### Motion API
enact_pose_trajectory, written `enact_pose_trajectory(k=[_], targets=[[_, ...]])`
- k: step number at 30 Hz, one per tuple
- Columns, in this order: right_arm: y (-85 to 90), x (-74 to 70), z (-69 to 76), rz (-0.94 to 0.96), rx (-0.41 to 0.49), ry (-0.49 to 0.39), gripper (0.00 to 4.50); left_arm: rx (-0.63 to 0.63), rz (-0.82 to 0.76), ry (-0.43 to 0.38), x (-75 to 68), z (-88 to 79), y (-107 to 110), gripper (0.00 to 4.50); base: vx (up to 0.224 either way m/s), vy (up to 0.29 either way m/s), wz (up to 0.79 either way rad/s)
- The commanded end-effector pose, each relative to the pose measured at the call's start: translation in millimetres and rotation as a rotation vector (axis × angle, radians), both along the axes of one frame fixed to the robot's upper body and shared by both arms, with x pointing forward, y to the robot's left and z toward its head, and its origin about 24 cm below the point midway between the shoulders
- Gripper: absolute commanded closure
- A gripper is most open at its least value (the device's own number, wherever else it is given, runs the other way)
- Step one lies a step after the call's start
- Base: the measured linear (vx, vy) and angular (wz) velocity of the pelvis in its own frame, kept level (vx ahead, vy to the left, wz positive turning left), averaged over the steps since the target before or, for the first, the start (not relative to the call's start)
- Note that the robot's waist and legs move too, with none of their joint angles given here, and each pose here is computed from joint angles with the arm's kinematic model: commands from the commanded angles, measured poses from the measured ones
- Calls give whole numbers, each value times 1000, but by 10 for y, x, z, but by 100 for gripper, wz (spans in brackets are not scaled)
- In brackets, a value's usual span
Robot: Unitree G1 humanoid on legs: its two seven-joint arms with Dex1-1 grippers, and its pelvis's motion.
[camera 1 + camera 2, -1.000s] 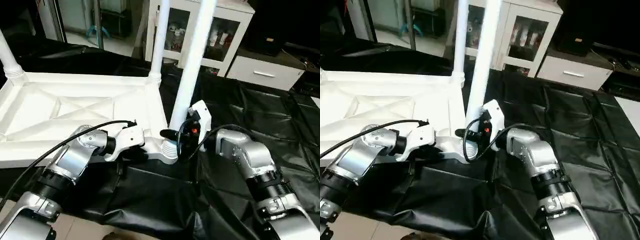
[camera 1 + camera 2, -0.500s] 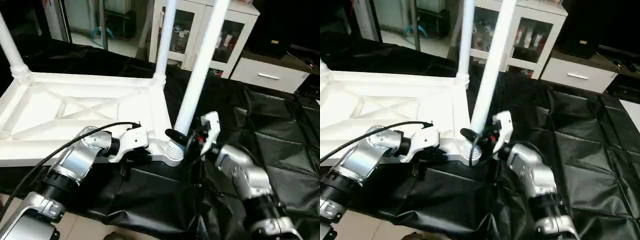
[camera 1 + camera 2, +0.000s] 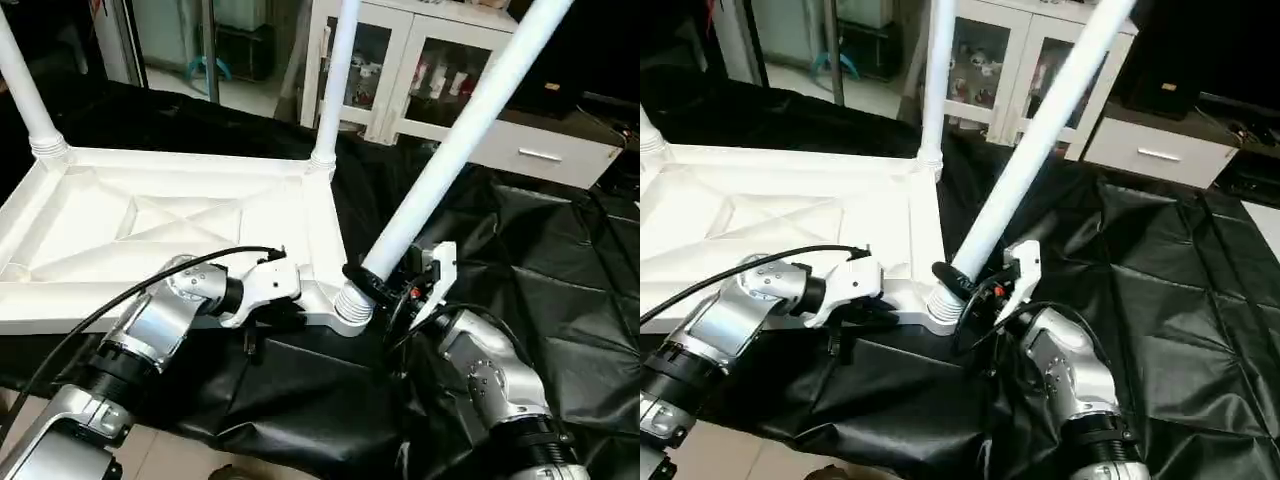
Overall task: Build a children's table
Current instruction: Insert table leg to table base
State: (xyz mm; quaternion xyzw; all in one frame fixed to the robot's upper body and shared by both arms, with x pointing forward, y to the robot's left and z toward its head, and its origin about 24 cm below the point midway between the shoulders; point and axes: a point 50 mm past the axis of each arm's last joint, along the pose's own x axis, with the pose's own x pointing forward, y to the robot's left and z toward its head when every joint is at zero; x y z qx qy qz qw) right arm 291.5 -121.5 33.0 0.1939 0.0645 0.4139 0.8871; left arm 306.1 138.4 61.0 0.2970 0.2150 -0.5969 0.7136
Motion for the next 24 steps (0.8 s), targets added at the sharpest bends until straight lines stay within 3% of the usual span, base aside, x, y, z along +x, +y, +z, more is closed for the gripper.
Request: enact_pose_trajectory(k=[1, 7, 15, 19, 20, 22, 24], targets=[[-104, -28, -34, 28, -32, 29, 264, -4, 40, -8, 28, -11, 60, 450, 0, 0, 0], [-181, -57, 83, 103, -144, -91, 264, 0, 60, -36, 50, -4, 89, 450, 0, 0, 0], [-135, -197, -6, 114, -213, -138, 264, 1, 86, -53, 73, -6, 129, 450, 0, 0, 0], [-122, -161, -25, 40, -154, -113, 264, 0, 87, -58, 80, -9, 132, 450, 0, 0, 0], [-114, -112, 37, 17, -96, -97, 264, -7, 83, -58, 80, 3, 124, 450, 0, 0, 0], [-106, -90, 77, 16, -66, -91, 264, -11, 81, -58, 78, 11, 122, 450, 0, 0, 0], [-84, -43, 224, 81, 11, -67, 264, -14, 65, -56, 69, 27, 115, 450, 0, 0, 0]])
